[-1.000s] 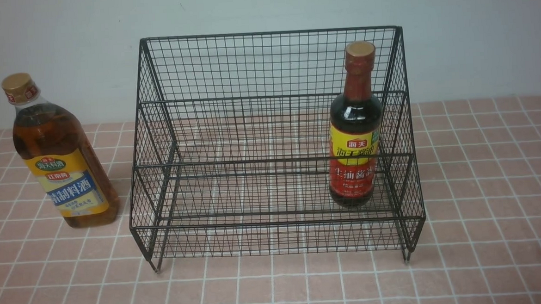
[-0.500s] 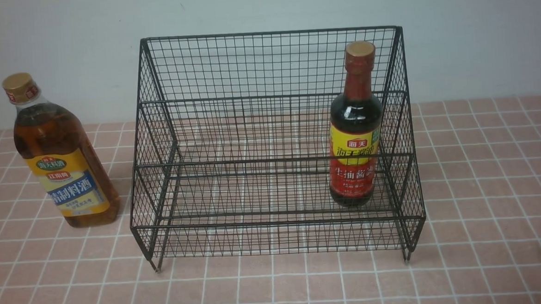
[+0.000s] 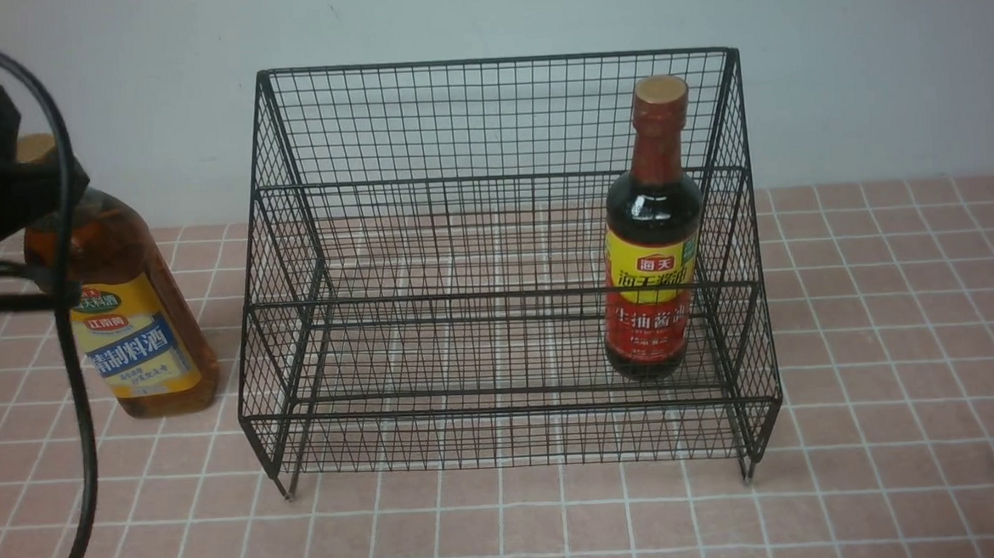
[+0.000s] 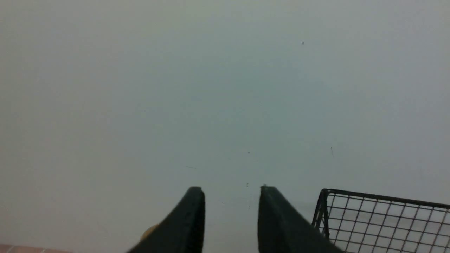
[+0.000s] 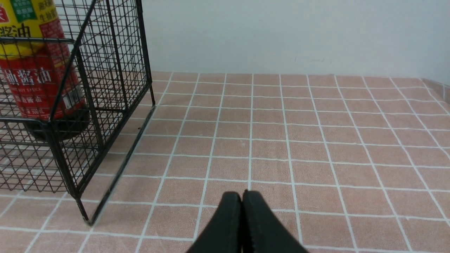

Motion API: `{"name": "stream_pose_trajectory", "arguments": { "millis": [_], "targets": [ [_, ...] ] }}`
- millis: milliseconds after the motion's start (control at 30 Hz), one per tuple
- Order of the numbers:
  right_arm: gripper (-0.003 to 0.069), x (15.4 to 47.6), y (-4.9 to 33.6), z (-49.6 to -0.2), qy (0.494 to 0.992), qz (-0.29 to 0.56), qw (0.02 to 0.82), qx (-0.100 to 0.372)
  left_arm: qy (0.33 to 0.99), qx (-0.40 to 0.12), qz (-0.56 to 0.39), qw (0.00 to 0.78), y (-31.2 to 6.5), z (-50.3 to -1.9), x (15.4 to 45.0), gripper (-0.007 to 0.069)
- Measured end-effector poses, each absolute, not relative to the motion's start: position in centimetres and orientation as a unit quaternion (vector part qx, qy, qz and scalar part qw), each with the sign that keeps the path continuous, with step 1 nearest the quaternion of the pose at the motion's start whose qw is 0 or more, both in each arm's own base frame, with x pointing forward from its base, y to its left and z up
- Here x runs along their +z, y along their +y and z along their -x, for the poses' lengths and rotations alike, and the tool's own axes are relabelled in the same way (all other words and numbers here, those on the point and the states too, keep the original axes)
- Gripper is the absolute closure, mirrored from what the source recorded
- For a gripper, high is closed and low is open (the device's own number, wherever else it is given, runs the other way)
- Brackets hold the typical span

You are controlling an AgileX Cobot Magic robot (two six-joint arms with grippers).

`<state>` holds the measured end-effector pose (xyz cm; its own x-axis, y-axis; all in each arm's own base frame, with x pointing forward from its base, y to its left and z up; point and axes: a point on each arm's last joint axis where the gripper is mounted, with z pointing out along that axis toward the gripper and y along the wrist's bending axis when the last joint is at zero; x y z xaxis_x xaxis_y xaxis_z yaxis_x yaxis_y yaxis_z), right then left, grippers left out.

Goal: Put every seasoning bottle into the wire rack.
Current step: Use the left arm to grab the condiment bottle closest to it

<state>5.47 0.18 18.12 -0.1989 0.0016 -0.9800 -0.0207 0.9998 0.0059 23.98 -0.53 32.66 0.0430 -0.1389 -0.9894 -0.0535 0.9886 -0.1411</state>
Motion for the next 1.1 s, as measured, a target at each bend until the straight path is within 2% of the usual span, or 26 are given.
{"name": "stream_pose_trajectory", "arguments": {
  "millis": [133,367,633,1100],
  "targets": [
    [0.0671,18.1,0.2,-5.5,0.774,0.006,0.633,0.009,0.692,-0.012,0.088,0.716,0.6,-25.2,32.8,0.0277],
    [0.0671,18.1,0.2,-5.5,0.774,0.006,0.633,0.009,0.7,0.006,0.101,0.707,1.8,-27.3,32.6,0.0176],
    [0.0671,18.1,0.2,-5.5,0.774,0.006,0.633,0.009,0.731,0.008,0.102,0.675,1.9,-30.0,30.6,0.0166],
    [0.0671,18.1,0.2,-5.5,0.774,0.006,0.633,0.009,0.768,0.014,0.103,0.632,1.9,-31.9,27.0,0.0166]
  ]
}}
